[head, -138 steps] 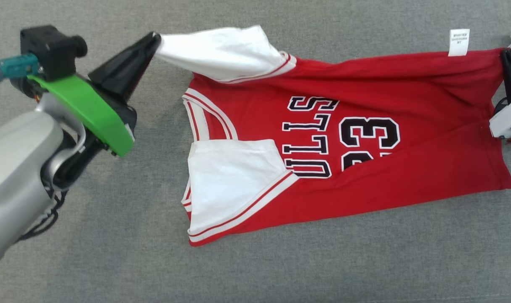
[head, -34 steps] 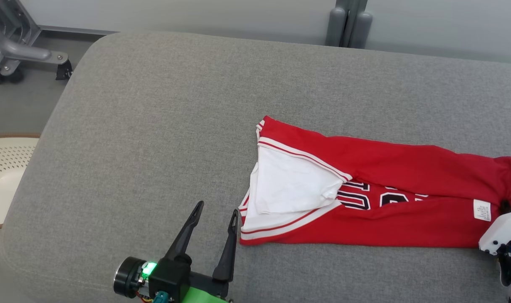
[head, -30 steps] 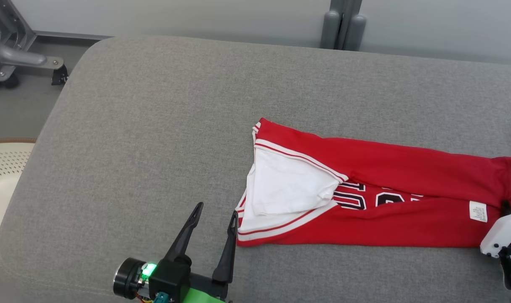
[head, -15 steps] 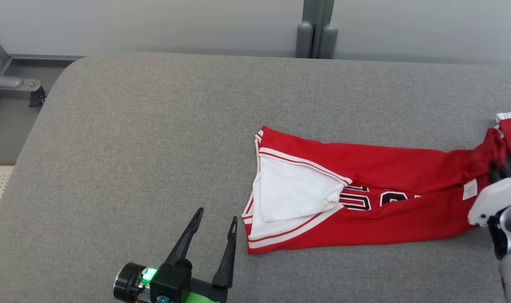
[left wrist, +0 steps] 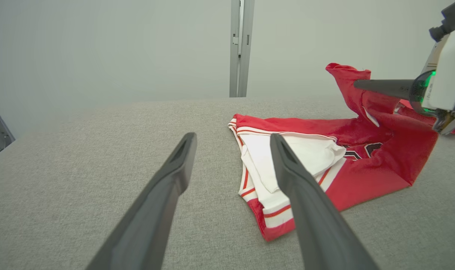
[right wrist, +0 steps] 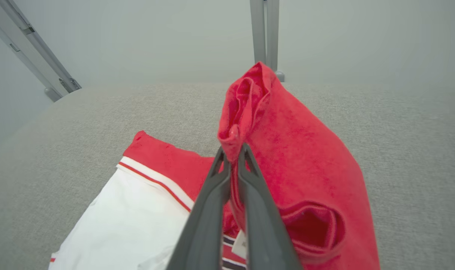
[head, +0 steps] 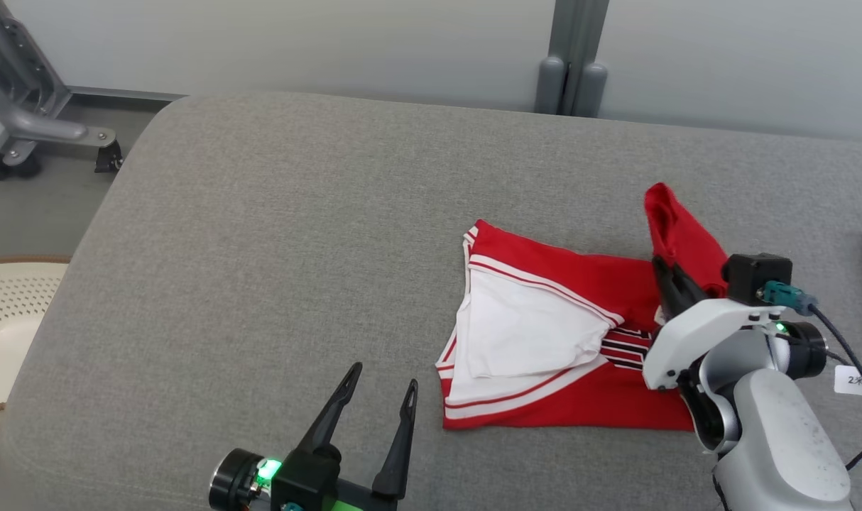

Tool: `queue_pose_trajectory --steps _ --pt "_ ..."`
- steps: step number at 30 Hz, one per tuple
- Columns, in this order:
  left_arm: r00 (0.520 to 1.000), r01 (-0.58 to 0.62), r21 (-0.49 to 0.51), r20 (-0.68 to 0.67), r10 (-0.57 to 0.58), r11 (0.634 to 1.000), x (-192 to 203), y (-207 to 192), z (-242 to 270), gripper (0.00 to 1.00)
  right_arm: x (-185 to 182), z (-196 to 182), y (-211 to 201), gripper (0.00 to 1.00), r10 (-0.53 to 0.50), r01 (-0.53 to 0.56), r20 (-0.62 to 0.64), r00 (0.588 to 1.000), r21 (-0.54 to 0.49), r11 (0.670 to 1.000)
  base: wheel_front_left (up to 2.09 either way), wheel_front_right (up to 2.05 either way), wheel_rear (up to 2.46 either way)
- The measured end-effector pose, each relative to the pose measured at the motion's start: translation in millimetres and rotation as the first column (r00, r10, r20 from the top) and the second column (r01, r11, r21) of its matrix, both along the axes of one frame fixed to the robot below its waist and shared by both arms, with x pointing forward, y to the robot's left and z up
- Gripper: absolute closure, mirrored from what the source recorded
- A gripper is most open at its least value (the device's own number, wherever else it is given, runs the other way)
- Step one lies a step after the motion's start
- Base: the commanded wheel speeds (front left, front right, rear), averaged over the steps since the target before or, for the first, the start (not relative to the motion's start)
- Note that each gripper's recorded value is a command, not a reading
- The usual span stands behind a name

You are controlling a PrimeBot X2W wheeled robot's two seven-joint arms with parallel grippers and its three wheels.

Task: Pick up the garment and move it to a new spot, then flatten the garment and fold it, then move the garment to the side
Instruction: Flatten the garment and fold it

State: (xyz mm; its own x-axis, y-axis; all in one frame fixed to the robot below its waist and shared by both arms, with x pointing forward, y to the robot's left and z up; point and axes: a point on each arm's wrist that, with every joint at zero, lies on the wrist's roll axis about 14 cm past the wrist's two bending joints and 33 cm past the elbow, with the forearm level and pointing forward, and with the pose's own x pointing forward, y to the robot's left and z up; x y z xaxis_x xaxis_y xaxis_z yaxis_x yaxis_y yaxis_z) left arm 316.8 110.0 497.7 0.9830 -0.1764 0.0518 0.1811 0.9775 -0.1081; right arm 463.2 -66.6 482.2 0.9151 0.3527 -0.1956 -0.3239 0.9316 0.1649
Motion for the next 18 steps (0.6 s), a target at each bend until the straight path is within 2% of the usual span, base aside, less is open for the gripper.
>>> queue_pose_trajectory --steps 5,6,12,13,14,15,18 --pt "1.0 -0.03 0.002 -0.004 0.03 1.0 -7.3 8.1 -1.2 0.0 -11.7 2.7 47.3 1.0 0.127 -0.127 -0.011 0.992 0.044 0.991 0.0 0.0 0.0" --pt "0.999 -0.043 0.002 -0.003 0.043 0.999 -10.2 11.3 -0.9 0.0 -18.7 2.5 69.8 1.0 0.19 -0.188 -0.021 0.982 0.071 0.98 0.0 0.0 0.0" --pt "0.996 -0.09 0.004 -0.004 0.09 0.996 -17.5 23.2 -0.9 0.0 -35.4 -1.3 120.2 1.0 0.33 -0.324 -0.043 0.943 0.107 0.94 0.0 0.0 0.0" --pt "0.995 -0.096 0.005 -0.004 0.096 0.995 -18.3 24.4 -0.8 0.0 -36.8 -3.1 124.6 0.88 0.341 -0.334 -0.051 0.939 0.112 0.936 0.0 0.0 0.0" --pt "0.994 -0.105 0.005 -0.004 0.105 0.994 -19.3 26.4 -0.7 0.0 -37.6 -4.1 129.1 0.25 0.351 -0.344 -0.052 0.935 0.116 0.932 0.0 0.0 0.0" --pt "0.994 -0.112 0.005 -0.004 0.112 0.994 -20.4 27.9 -0.7 0.0 -37.5 -4.6 132.4 0.0 0.358 -0.351 -0.052 0.932 0.117 0.929 0.0 0.0 0.0" --pt "0.991 -0.133 0.002 -0.007 0.133 0.991 -21.6 32.1 -1.1 0.0 -38.9 -0.7 142.5 0.0 0.376 -0.365 -0.043 0.926 0.163 0.917 0.0 0.0 0.0"
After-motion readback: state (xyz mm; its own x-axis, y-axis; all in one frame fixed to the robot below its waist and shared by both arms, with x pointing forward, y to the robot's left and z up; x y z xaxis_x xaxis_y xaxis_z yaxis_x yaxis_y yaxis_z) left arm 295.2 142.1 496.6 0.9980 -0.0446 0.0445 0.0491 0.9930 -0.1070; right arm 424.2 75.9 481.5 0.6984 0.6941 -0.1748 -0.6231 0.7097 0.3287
